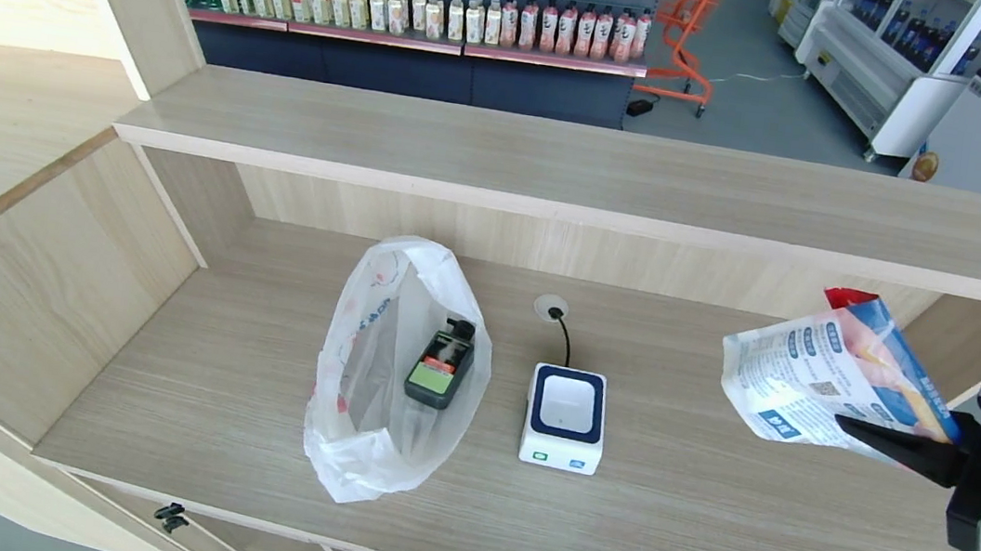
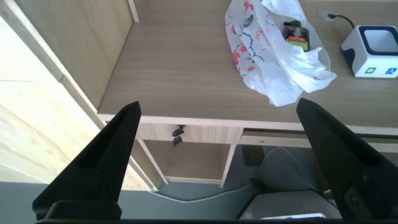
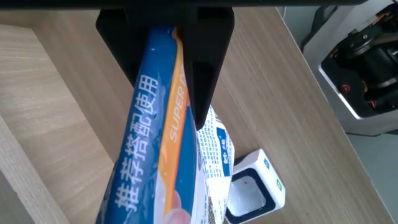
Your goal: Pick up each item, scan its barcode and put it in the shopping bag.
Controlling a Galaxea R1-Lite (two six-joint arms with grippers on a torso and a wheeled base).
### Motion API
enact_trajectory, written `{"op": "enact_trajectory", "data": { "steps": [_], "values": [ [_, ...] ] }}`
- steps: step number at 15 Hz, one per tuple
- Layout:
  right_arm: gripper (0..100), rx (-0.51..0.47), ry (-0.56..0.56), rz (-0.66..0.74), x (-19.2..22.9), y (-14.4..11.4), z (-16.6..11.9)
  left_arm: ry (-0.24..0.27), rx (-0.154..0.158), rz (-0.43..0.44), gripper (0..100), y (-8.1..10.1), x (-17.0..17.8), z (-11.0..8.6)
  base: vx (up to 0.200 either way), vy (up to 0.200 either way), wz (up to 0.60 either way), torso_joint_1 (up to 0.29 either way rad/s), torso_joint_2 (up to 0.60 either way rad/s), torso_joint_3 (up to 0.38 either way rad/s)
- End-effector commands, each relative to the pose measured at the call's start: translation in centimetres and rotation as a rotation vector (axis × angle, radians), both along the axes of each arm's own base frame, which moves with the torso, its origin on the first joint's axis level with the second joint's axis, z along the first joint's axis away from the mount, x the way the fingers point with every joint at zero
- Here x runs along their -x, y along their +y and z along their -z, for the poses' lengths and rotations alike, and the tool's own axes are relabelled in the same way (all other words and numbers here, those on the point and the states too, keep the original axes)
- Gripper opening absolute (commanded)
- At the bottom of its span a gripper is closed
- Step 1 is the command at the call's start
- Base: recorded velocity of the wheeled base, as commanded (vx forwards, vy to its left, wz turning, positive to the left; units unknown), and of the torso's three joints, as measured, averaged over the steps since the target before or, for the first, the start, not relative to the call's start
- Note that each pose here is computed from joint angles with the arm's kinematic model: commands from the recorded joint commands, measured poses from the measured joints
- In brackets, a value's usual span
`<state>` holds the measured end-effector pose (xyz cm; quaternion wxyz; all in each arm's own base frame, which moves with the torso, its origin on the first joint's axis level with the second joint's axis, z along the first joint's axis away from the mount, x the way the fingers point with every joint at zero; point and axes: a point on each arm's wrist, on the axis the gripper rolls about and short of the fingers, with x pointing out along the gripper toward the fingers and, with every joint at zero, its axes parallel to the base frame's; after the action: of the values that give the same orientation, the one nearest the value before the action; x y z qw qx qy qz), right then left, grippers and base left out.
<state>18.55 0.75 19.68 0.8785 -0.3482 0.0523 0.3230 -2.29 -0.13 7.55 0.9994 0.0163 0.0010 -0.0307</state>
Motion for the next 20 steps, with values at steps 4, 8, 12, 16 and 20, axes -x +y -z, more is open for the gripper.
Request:
{"op": "enact_trajectory", "data": {
  "steps": [4, 8, 12, 16, 20],
  "values": [
    [0, 0.017, 0.017, -0.012, -2.6, 0.0, 1.7, 0.001, -0.003, 0.000, 100, 0.0, 0.0, 0.0, 0.000, 0.150, 0.00, -0.001, 0.00, 0.003],
    [0, 0.072, 0.042, -0.034, -4.1, 0.0, 3.3, 0.000, 0.005, 0.000, 100, 0.0, 0.0, 0.0, 0.000, 0.000, 0.00, 0.000, 0.00, 0.000],
    [0, 0.109, -0.012, -0.077, -5.9, 0.2, 4.6, 0.000, 0.005, 0.000, 100, 0.0, 0.0, 0.0, 0.000, 0.000, 0.00, 0.000, 0.00, 0.000],
    [0, 0.149, -0.031, -0.173, -7.0, 1.2, 6.2, 0.002, 0.005, 0.000, 100, 0.0, 0.0, 0.0, 0.000, 0.000, 0.00, 0.000, 0.00, 0.000],
    [0, 0.193, -0.026, -0.316, -8.7, 1.4, 9.0, 0.000, 0.005, 0.000, 100, 0.0, 0.0, 0.0, 0.000, 0.000, 0.00, 0.000, 0.00, 0.000]
  ]
}}
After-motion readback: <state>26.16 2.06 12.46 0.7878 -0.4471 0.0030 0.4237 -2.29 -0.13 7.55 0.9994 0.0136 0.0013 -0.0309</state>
